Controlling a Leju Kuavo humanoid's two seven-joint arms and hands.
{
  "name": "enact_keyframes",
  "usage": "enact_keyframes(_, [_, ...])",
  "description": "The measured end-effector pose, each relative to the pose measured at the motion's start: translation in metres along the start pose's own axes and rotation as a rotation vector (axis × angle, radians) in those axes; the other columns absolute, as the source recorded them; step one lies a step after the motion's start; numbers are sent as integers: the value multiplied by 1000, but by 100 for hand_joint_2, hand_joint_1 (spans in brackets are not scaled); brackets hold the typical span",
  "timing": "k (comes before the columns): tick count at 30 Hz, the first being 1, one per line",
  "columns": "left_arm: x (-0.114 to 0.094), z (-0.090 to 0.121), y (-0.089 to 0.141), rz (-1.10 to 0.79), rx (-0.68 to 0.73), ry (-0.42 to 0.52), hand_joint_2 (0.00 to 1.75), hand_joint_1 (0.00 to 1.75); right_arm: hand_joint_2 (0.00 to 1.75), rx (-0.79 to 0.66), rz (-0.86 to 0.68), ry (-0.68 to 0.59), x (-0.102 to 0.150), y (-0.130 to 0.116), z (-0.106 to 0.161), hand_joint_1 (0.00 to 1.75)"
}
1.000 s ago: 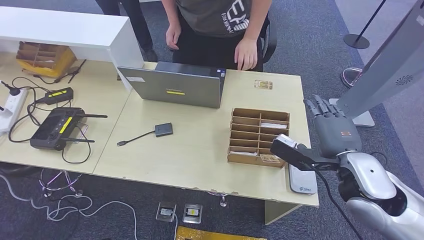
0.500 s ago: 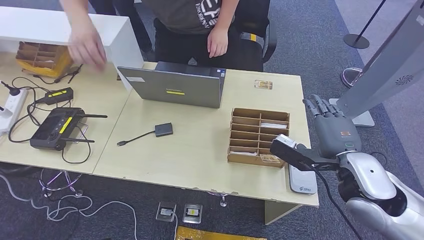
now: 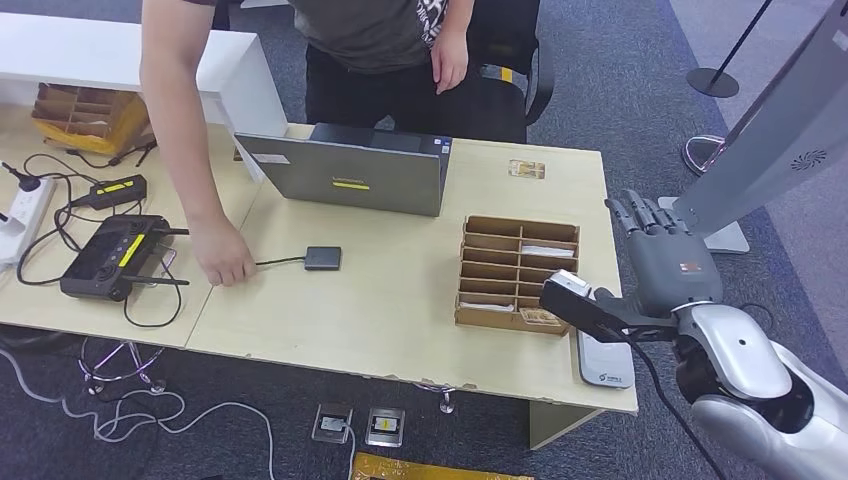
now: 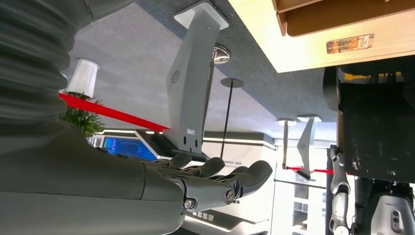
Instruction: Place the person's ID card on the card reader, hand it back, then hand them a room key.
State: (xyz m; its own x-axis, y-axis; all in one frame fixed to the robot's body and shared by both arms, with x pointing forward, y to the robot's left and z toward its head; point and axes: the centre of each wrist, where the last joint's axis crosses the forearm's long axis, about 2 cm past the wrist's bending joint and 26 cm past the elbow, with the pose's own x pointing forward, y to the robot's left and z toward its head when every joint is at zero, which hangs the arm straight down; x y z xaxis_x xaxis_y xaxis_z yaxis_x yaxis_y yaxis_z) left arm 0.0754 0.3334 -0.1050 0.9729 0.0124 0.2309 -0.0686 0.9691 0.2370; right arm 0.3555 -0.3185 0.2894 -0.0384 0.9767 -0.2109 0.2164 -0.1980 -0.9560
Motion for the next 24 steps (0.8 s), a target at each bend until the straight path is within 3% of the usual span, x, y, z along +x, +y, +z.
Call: enact_keyframes(24, [-1, 0, 0, 1, 2, -1, 0, 0, 175, 83, -79, -10, 4, 36, 32, 0])
